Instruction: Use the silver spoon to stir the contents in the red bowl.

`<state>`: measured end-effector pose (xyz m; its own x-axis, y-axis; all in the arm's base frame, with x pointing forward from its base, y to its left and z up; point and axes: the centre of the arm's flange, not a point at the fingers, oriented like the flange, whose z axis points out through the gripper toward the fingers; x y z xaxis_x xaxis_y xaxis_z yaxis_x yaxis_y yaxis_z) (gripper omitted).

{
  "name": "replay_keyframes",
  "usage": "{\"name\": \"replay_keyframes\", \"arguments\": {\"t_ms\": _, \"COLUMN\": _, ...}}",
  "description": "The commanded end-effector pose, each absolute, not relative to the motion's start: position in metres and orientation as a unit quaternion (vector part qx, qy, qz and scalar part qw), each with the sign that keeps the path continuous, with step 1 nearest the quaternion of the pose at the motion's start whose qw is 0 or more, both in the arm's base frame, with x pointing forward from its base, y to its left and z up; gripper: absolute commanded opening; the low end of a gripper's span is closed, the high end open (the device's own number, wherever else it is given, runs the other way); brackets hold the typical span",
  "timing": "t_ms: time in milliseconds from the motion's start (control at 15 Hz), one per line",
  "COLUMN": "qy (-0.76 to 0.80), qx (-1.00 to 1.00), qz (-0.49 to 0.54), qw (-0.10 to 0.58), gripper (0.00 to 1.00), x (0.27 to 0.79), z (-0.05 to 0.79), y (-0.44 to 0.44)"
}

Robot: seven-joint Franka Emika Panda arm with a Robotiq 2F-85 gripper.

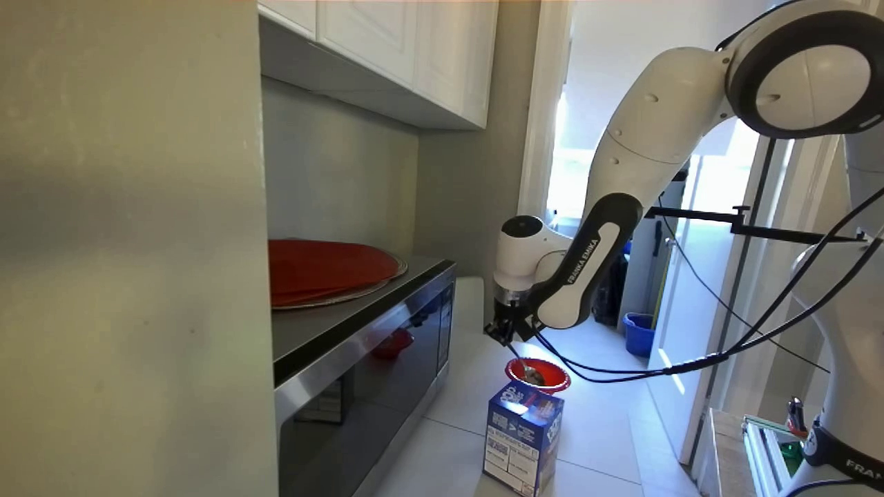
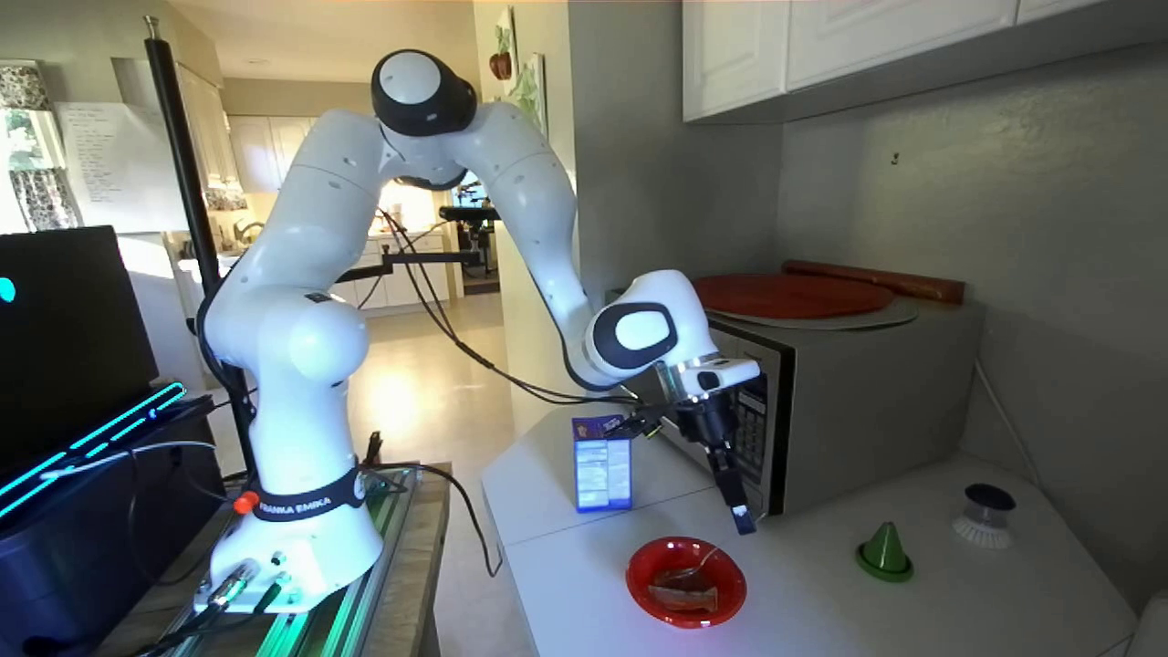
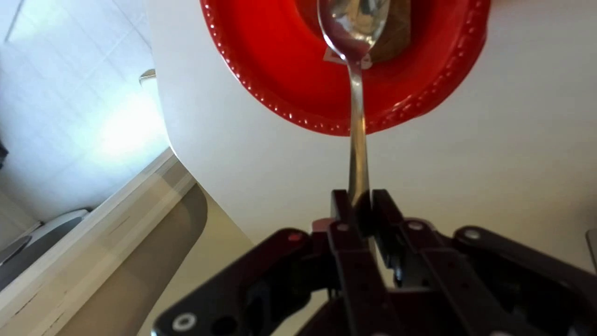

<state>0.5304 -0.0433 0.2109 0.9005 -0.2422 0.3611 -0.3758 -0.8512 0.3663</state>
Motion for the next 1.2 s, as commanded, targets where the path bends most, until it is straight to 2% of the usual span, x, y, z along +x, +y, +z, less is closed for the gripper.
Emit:
{"name": "replay_keyframes", "arguments": {"t_ms": 0, "qy": -0.179, "qx": 0.948, "qz": 0.145, "qw": 0.22, "gripper": 0.04, "x": 0.544, "z": 0.205, "y": -0.053}}
{"name": "replay_keyframes", "arguments": {"t_ms": 533, "qy": -0.229, "qx": 0.934, "qz": 0.129, "qw": 0.24, "gripper": 0.04, "x": 0.539, "z": 0.203, "y": -0.104}}
{"name": "replay_keyframes", "arguments": {"t_ms": 733, "qy": -0.225, "qx": 0.939, "qz": 0.113, "qw": 0.234, "gripper": 0.04, "x": 0.53, "z": 0.2, "y": -0.101}}
{"name": "replay_keyframes", "arguments": {"t_ms": 1133, "qy": -0.211, "qx": 0.947, "qz": 0.121, "qw": 0.209, "gripper": 0.04, "x": 0.558, "z": 0.197, "y": -0.072}}
